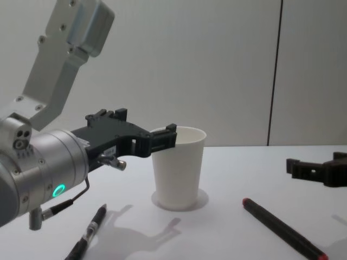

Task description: Place the pen into the pen holder.

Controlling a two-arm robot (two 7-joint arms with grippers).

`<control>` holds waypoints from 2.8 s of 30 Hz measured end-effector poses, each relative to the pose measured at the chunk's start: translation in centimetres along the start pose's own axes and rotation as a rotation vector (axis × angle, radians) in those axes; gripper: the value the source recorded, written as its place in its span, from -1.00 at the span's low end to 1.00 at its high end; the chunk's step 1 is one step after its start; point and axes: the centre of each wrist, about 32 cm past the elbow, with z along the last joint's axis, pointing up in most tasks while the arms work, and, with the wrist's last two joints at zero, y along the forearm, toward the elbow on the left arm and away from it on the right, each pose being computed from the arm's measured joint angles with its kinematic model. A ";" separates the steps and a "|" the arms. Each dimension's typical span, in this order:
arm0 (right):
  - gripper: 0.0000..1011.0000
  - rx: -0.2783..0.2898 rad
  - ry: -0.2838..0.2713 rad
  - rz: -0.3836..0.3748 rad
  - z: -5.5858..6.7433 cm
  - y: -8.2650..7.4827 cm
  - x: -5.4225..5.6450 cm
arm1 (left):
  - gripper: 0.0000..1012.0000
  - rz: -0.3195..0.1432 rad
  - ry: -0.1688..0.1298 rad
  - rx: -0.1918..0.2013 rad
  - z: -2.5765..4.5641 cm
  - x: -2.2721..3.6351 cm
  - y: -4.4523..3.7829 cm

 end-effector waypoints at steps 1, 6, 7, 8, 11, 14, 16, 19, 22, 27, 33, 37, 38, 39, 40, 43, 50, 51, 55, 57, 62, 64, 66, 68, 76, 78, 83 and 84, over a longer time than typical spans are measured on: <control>0.98 -0.007 0.000 0.001 0.1 0.1 -0.1 | 0.98 0.000 0.000 0.000 0.00 0.00 0.00; 0.98 -0.040 -0.001 0.005 0.4 0.4 -0.5 | 0.98 0.000 0.000 0.000 0.00 0.00 0.00; 0.98 -0.047 0.000 0.006 0.5 0.6 -0.7 | 0.98 0.000 0.000 0.000 0.00 0.00 0.00; 0.98 -0.052 0.000 0.005 0.6 0.6 -0.8 | 0.98 0.000 0.000 0.000 0.00 0.00 0.00; 0.98 -0.072 0.002 0.001 0.8 0.9 -1.2 | 0.98 0.000 0.000 0.000 0.00 0.00 0.00; 0.98 -0.090 0.004 -0.005 1.1 1.1 -1.6 | 0.98 0.000 0.000 0.000 0.00 0.00 0.00; 0.98 -0.100 0.007 -0.009 1.2 1.3 -1.9 | 0.98 0.000 0.000 0.000 0.00 0.00 0.00; 0.98 -0.114 0.010 -0.015 1.4 1.5 -2.3 | 0.98 0.000 0.000 0.000 0.00 0.00 0.00; 0.98 -0.125 0.013 -0.020 1.6 1.7 -2.6 | 0.98 0.000 0.000 0.000 0.00 0.00 0.00; 0.98 -0.147 0.021 -0.025 1.8 2.0 -3.1 | 0.98 0.000 0.000 0.000 0.00 0.00 0.00; 0.98 -0.180 0.034 -0.027 2.0 2.3 -3.5 | 0.98 0.000 0.000 0.000 0.00 0.00 0.00; 0.98 -0.202 0.041 -0.027 2.0 2.5 -3.7 | 0.98 0.000 0.000 0.000 0.00 0.00 0.00; 0.98 -0.210 0.043 -0.026 2.0 2.6 -3.8 | 0.98 0.000 0.000 0.000 0.00 0.00 0.00; 0.98 -0.214 0.044 -0.026 2.0 2.7 -3.9 | 0.98 0.000 0.000 0.000 0.00 0.00 0.00; 0.98 -0.223 0.047 -0.025 2.0 2.7 -3.9 | 0.98 0.000 0.000 0.000 0.00 0.00 0.00; 0.98 -0.234 0.050 -0.023 1.9 2.9 -4.0 | 0.98 0.000 0.000 0.000 0.00 0.00 0.00; 0.98 -0.270 0.052 -0.021 1.7 3.3 -4.3 | 0.98 0.000 0.000 0.000 0.00 0.00 0.00; 0.98 -0.273 0.052 -0.021 1.7 3.3 -4.4 | 0.98 0.000 0.000 0.000 0.00 0.00 0.00; 0.98 -0.287 0.049 -0.019 1.6 3.5 -4.5 | 0.98 0.000 0.000 0.000 0.00 0.00 0.00; 0.98 -0.293 0.047 -0.017 1.6 3.6 -4.6 | 0.98 0.000 0.000 0.000 0.00 0.00 0.00; 0.87 -0.305 0.043 -0.015 1.6 3.8 -4.7 | 0.98 0.000 0.000 0.000 0.00 0.00 0.00; 0.77 -0.309 0.040 -0.014 1.6 3.9 -4.8 | 0.98 0.000 0.000 0.000 0.00 0.00 0.00; 0.68 -0.314 0.037 -0.015 1.6 4.0 -4.9 | 0.98 0.000 0.000 0.000 0.00 0.00 0.00; 0.51 -0.321 0.032 -0.016 1.5 4.1 -5.0 | 0.98 0.000 0.000 0.000 0.00 0.00 0.00; 0.07 -0.343 0.021 -0.026 1.6 4.4 -5.3 | 0.98 0.000 0.000 0.000 0.00 0.00 0.00; -0.12 -0.349 0.019 -0.030 1.6 4.4 -5.3 | 0.98 0.000 0.000 0.000 0.00 0.00 0.00; -0.38 -0.363 0.013 -0.040 1.6 4.6 -5.5 | 0.98 0.000 0.000 0.000 0.00 0.00 0.00; -0.46 -0.363 0.012 -0.041 1.6 4.6 -5.5 | 0.98 0.000 0.000 0.000 0.00 0.00 0.00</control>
